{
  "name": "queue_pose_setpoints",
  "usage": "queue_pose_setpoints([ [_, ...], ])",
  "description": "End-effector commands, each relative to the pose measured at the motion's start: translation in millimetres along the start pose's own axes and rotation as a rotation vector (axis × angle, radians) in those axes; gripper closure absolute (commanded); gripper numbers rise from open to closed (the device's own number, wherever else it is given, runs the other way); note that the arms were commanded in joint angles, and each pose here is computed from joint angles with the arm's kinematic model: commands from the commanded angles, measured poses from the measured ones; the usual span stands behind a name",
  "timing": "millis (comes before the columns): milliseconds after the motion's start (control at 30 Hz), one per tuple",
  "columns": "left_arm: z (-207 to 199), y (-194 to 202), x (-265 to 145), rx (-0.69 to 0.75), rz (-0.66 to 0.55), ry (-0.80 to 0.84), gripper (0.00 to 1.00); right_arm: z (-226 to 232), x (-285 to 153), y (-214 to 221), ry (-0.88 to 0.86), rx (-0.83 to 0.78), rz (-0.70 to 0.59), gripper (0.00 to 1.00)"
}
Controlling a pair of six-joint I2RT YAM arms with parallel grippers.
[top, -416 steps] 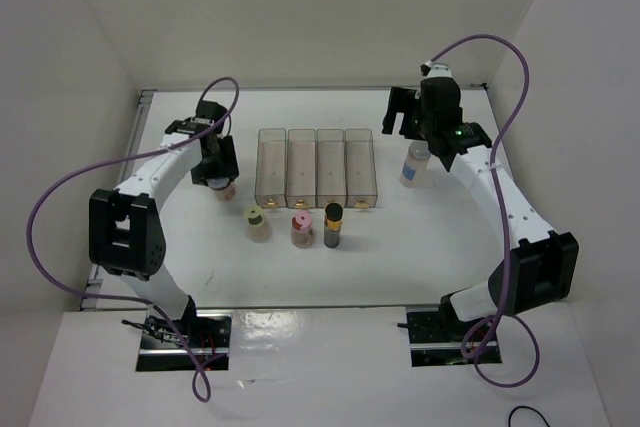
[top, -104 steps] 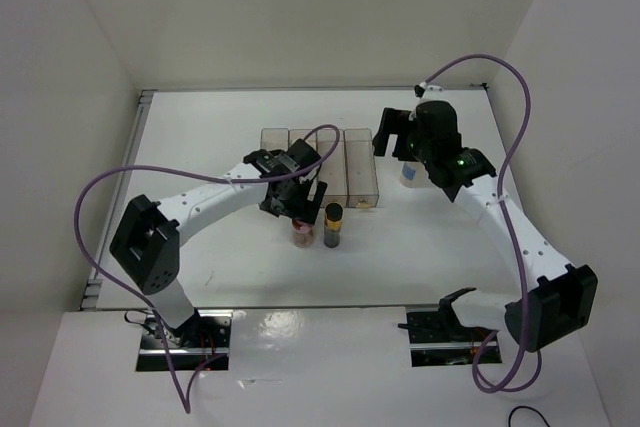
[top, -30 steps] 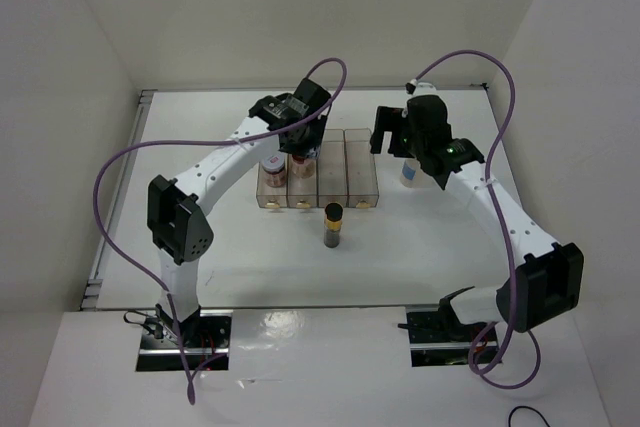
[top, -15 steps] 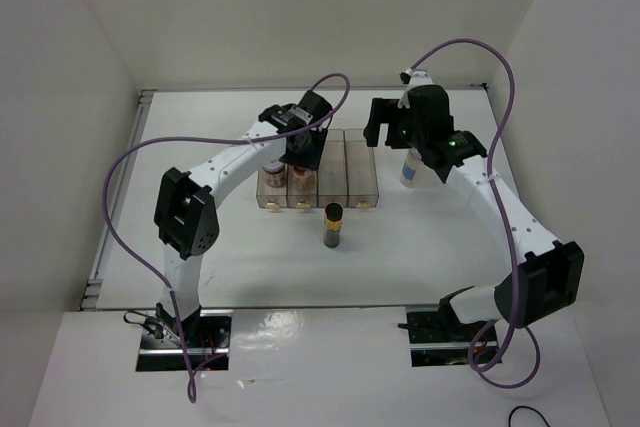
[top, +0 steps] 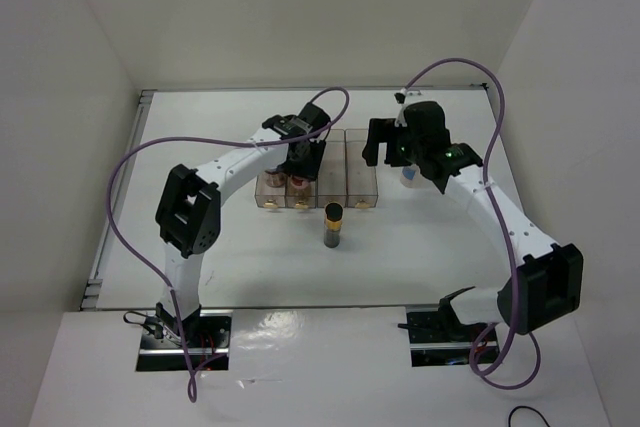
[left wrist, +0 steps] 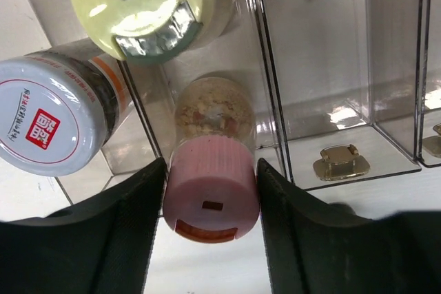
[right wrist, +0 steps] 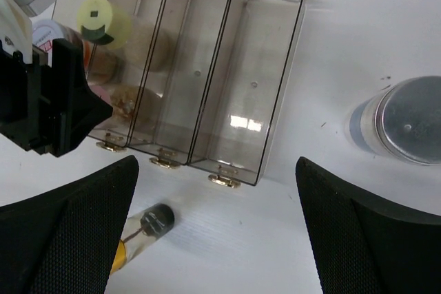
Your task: Organize the condiment bottles
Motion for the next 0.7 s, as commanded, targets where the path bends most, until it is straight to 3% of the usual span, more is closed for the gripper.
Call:
queue_pose_setpoints([
  [0, -0.2, -2.1, 6.6, -0.003, -0.011, 0.000, 0.37, 11.0, -11.3, -6.8, -0.049, -0.001, -0.053, 0.01],
  [33, -0.2, -2.1, 6.6, -0.003, -0.011, 0.000, 0.29, 15.1, -11.4, -5.1, -0.059, -0.007, -0.049, 0.01],
  [267, -1.8, -11.8, -12.1, -0.013, -0.055, 0.031, 0.07, 25.7, -18.3, 2.0, -0.054, -0.023, -0.041, 0.01],
  [500, 7.3, -42.9, -71.1, -0.041, -0.184, 0.031, 0.00, 47.7, -45.2, -2.8, -0.176, -0.068, -0.077, 0.01],
  [667, 13.9, -65.8, -128.9, -0.047, -0.302, 0.061, 0.00, 30.5, -48.7, -2.6, -0.013, -0.037, -0.119, 0.01],
])
Point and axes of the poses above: each gripper's point midway between its finger pads, its own x axis out along the fingers, its own z axis along the line the jaws close on, y = z × x, the point moved 3 cm from there along -x, back along the fingers, and after that the axes turned 4 degrees about x, right-handed, at the moved point
